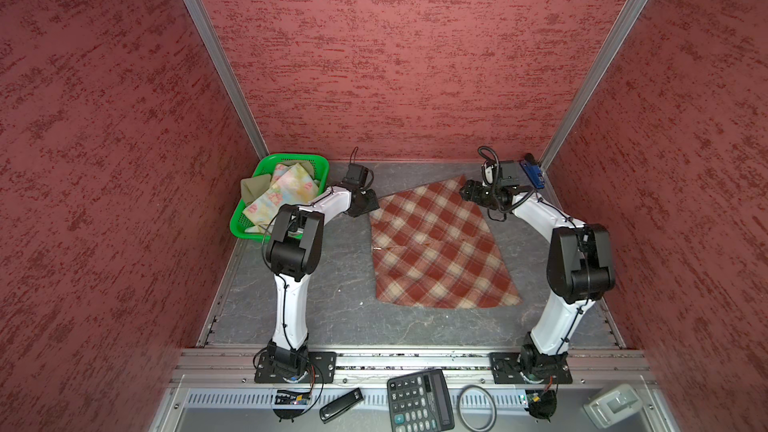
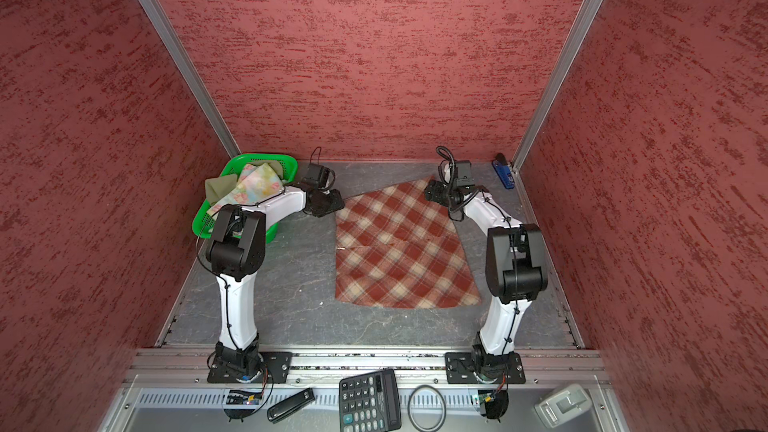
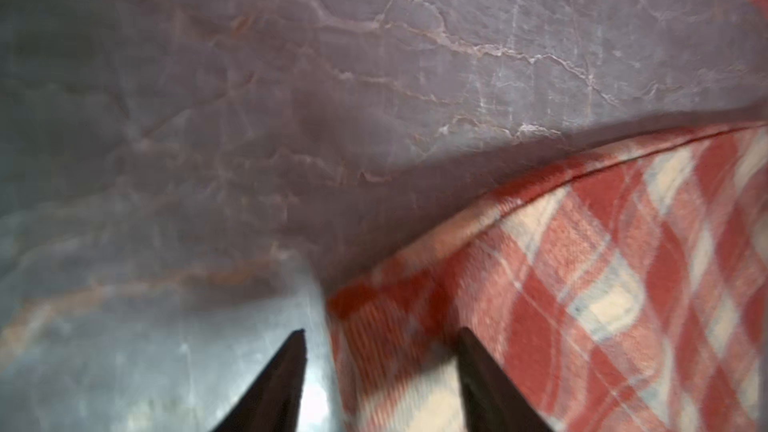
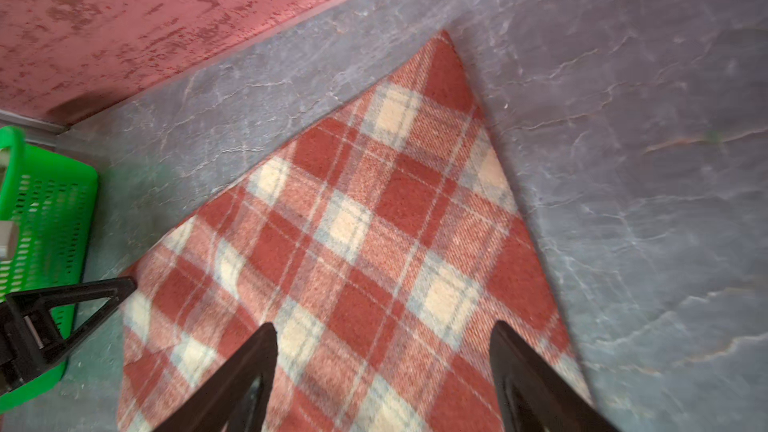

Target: Fold and stack the skirts

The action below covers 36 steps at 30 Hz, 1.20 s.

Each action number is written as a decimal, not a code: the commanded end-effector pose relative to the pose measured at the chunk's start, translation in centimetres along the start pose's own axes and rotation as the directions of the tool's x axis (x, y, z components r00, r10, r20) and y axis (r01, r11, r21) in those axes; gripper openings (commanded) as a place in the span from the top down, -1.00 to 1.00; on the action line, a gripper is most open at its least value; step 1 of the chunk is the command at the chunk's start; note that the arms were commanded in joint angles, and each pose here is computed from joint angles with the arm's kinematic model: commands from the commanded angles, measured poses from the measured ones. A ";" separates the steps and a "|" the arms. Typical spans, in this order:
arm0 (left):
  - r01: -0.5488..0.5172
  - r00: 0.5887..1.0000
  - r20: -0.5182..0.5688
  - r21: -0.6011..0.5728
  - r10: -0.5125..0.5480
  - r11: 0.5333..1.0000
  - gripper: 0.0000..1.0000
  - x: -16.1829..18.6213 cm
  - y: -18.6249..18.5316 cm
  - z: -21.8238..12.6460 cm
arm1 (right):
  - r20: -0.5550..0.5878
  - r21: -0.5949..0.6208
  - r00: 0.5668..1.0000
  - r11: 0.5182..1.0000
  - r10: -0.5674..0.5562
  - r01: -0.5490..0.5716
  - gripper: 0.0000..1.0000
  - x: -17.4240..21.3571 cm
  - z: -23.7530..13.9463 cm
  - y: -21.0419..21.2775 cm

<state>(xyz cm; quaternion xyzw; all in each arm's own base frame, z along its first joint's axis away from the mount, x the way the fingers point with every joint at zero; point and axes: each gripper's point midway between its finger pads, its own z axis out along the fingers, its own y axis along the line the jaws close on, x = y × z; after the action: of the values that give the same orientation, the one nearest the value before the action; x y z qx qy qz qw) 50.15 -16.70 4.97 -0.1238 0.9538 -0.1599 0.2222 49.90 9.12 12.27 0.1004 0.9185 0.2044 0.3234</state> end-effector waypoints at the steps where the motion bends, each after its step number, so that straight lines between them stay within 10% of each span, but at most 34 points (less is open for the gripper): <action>1: -0.019 1.000 -0.002 -0.012 0.019 1.000 0.04 -0.4 0.2 0.6 | 0.015 -0.013 0.999 0.999 0.037 -0.037 -0.62 0.0 1.6 0.3; 8: 0.003 1.000 -0.013 -0.036 -0.003 0.999 1.00 -0.3 1.7 1.0 | -0.050 0.017 0.996 0.998 0.067 -0.066 -0.62 2.5 5.5 0.7; 25: 0.133 0.991 -0.020 -0.047 -0.134 0.990 1.00 8.1 4.9 -5.7 | -0.176 -0.064 0.984 0.998 0.017 -0.029 -0.68 4.8 14.4 8.1; 31: 0.097 0.993 -0.067 -0.053 -0.100 0.994 0.79 12.4 4.0 -6.9 | -0.197 -0.210 0.980 0.977 -0.013 -0.029 -0.71 3.6 17.3 14.2; 36: -0.007 0.999 -0.054 -0.019 0.006 1.000 -0.09 13.3 1.1 -8.4 | -0.091 -0.272 0.994 0.962 -0.058 0.031 -0.75 -0.8 14.9 17.0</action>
<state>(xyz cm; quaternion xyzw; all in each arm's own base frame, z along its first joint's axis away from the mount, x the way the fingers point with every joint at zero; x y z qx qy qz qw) 34.52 -16.72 4.81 -0.1406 0.9625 -0.1535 0.1739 60.78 28.84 5.99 0.0316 0.9060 0.3129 0.2833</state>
